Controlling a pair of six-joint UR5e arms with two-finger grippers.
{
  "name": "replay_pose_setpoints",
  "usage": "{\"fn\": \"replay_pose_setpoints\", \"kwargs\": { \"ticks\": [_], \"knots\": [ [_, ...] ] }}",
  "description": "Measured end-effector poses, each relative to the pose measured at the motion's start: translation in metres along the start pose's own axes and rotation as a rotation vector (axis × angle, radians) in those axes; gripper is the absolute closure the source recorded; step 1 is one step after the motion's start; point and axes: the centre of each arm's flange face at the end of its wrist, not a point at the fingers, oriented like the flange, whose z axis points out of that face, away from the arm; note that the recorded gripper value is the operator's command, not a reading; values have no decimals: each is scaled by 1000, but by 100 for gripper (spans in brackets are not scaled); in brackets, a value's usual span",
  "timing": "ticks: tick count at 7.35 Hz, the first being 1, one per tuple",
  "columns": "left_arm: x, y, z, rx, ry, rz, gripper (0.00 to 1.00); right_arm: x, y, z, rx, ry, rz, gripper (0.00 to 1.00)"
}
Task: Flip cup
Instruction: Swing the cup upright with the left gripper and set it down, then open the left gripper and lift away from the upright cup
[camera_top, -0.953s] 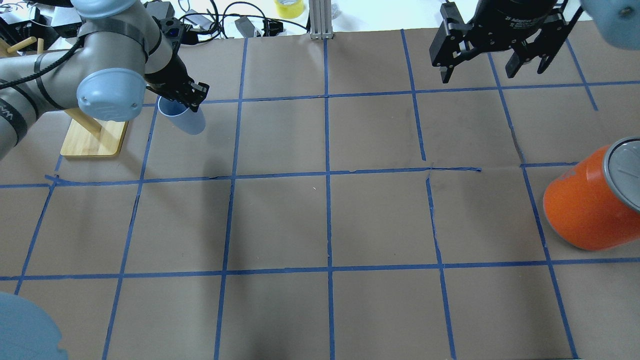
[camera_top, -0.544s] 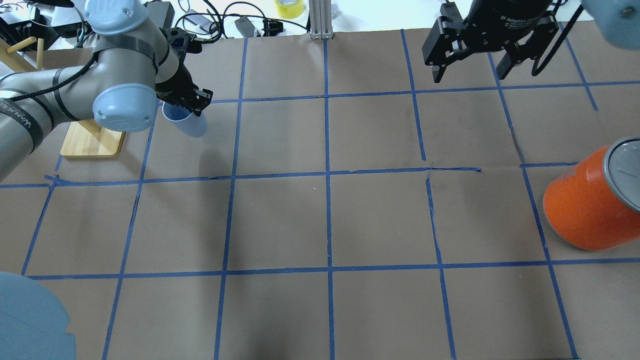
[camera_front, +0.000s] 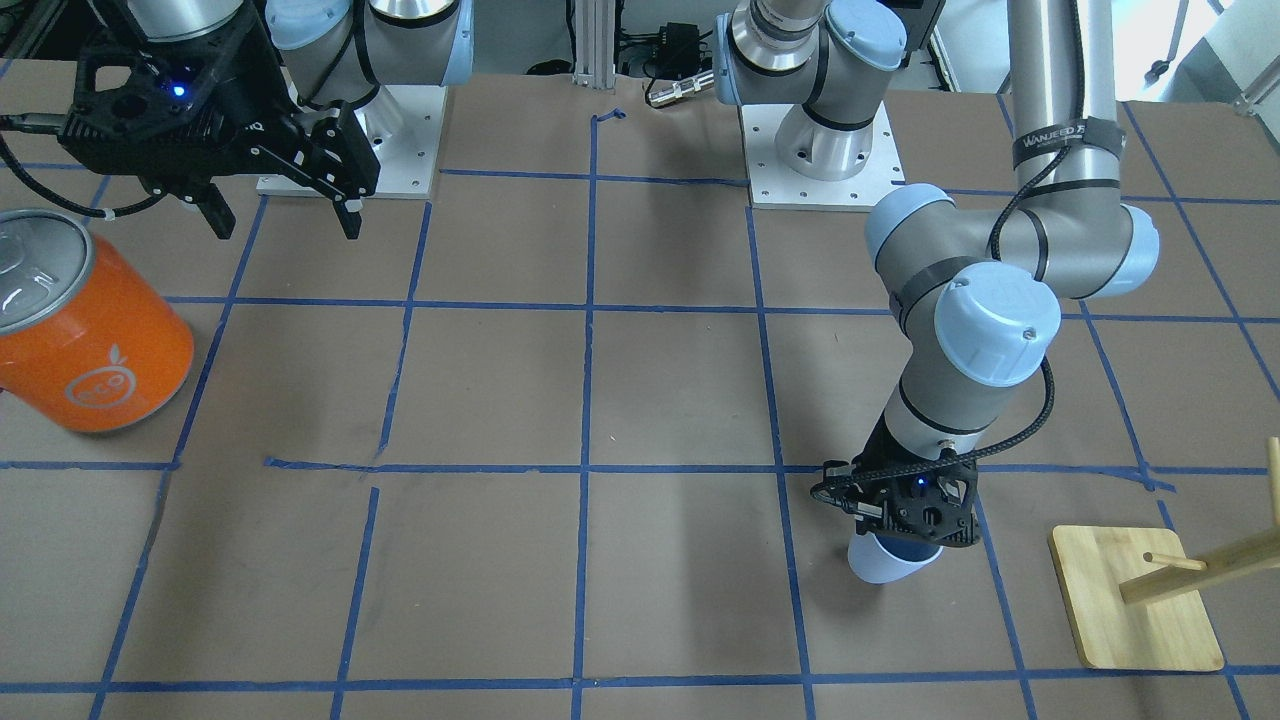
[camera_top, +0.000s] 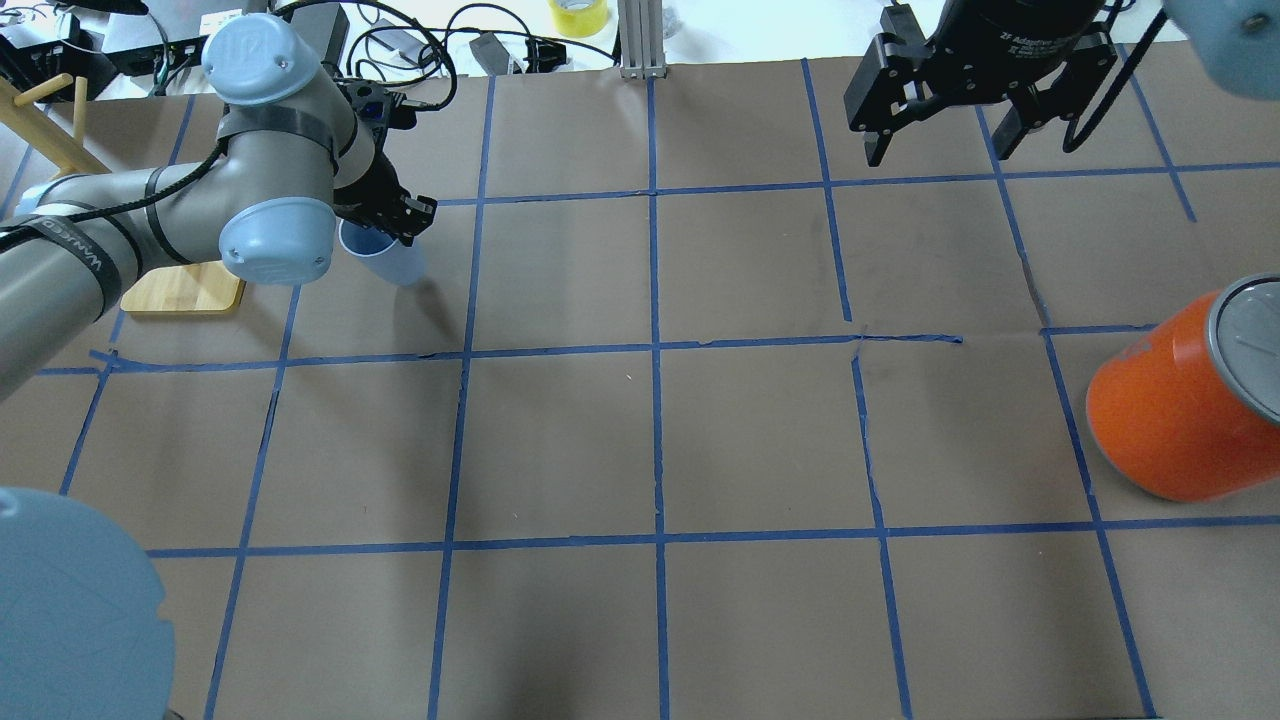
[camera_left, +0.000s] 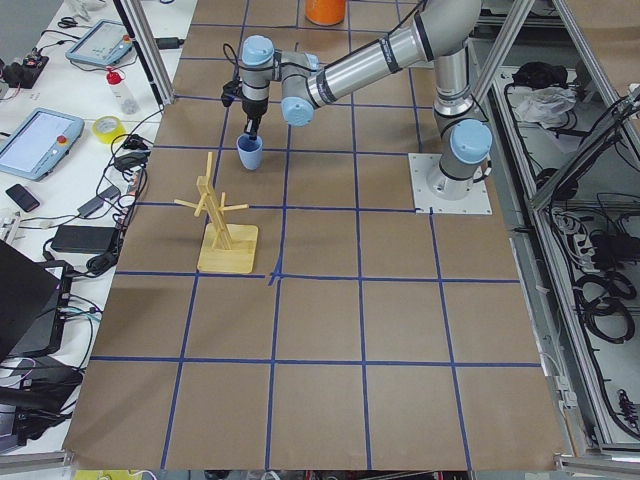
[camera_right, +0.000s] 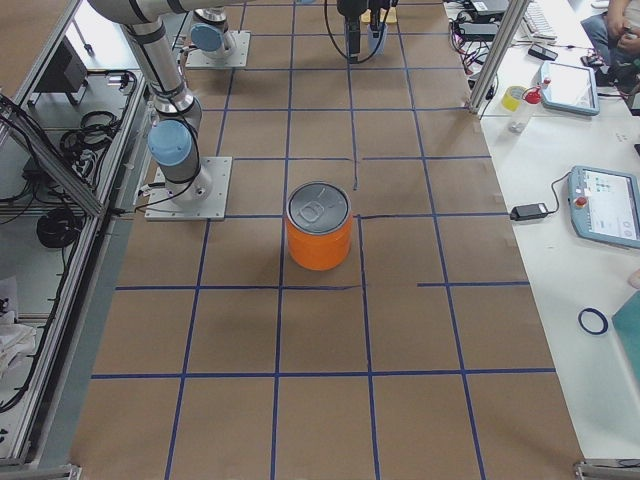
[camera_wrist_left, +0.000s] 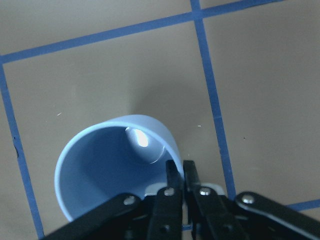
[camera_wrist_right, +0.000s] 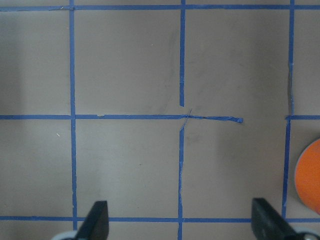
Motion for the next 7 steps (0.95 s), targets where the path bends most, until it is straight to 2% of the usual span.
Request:
{"fn": "replay_pose_setpoints", "kwargs": {
  "ticks": [1,2,3,4,5,6,7],
  "knots": [
    [0,-1,6,-1,0,1,100,0,0,0,0,0,0,0],
    [0,-1,10,-4,1,2,88,0,0,0,0,0,1,0],
    [0,-1,13,-8,4,3,55,0,0,0,-1,0,1,0],
    [0,-1,16,-10,10,4,26,0,0,1,-1,1,1,0],
    [0,-2,13,-5,9,3,21,0,0,1,-1,1,0,0],
    [0,-5,5,9,2,4,12,0,0,1,-1,3,0,0],
    [1,-9,-10,33,-7,7,8,0,0,1,-1,4,-1,0]
  ]
}}
